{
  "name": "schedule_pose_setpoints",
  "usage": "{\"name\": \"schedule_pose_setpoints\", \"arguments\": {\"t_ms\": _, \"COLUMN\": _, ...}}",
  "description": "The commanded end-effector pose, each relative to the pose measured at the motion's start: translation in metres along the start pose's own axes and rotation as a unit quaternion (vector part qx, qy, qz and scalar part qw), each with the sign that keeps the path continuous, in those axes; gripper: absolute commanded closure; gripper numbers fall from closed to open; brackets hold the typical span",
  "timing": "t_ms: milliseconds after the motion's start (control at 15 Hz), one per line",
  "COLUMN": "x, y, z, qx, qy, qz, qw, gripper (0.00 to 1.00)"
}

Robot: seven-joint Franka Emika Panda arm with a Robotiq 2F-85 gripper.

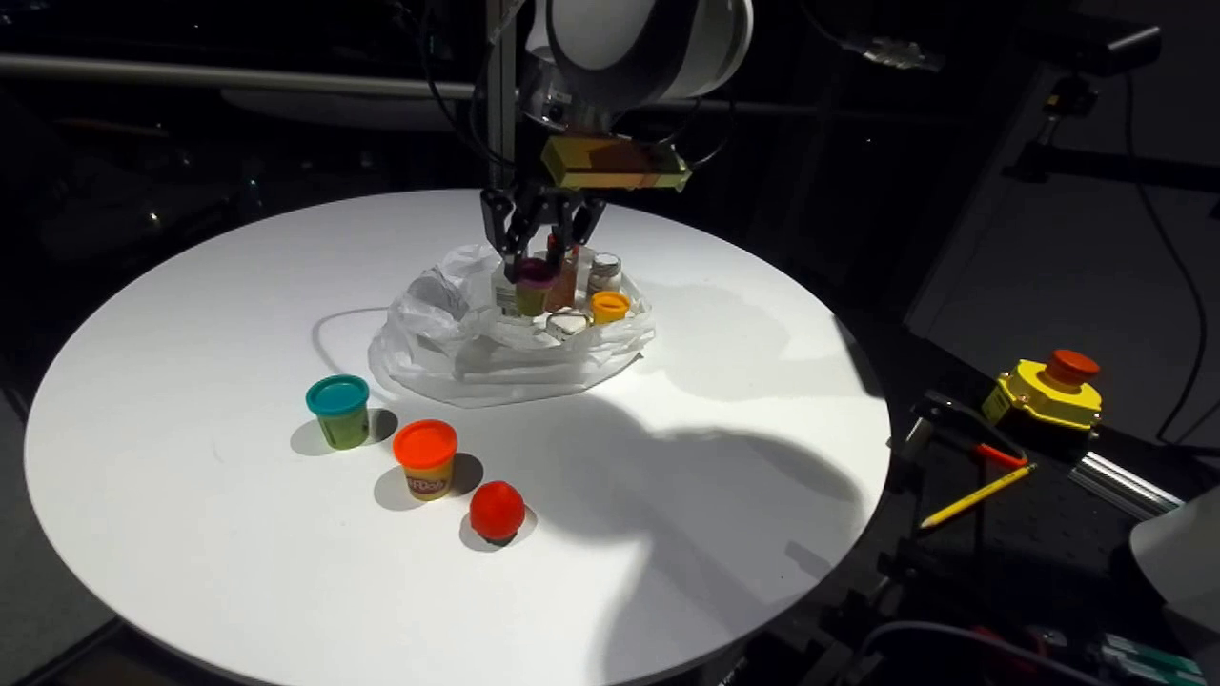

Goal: Pick up the objects on the table and put them on the plastic

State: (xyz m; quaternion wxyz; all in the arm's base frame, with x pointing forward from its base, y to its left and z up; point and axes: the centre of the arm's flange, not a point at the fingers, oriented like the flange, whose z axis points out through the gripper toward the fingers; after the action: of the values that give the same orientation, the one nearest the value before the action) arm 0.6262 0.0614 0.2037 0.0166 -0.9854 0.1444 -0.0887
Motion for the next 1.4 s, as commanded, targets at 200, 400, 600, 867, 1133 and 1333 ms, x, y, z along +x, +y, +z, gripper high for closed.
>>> {"name": "schedule_pose_setpoints", "arguments": {"t_ms": 200, "x": 0.020, "y": 0.002, "z": 0.031, "qx": 0.005, "qy": -0.011, "qz": 0.035, "qw": 0.9993, "gripper": 0.54}}
{"name": "schedule_pose_setpoints", "arguments": {"t_ms": 400, "x": 0.018, "y": 0.002, "z": 0.023, "qx": -0.005, "qy": 0.002, "qz": 0.031, "qw": 0.9995, "gripper": 0.15}}
{"name": "schedule_pose_setpoints", "arguments": {"t_ms": 600, "x": 0.009, "y": -0.016, "z": -0.002, "qx": -0.010, "qy": -0.001, "qz": 0.011, "qw": 0.9999, "gripper": 0.00}}
{"name": "schedule_pose_setpoints", "arguments": {"t_ms": 867, "x": 0.003, "y": -0.028, "z": 0.003, "qx": 0.002, "qy": -0.018, "qz": -0.006, "qw": 0.9998, "gripper": 0.00}}
{"name": "schedule_pose_setpoints", "arguments": {"t_ms": 1133, "x": -0.005, "y": -0.040, "z": -0.018, "qx": 0.008, "qy": -0.028, "qz": -0.016, "qw": 0.9995, "gripper": 0.00}}
{"name": "schedule_pose_setpoints", "arguments": {"t_ms": 1333, "x": -0.007, "y": -0.038, "z": -0.016, "qx": 0.006, "qy": -0.031, "qz": -0.016, "qw": 0.9994, "gripper": 0.00}}
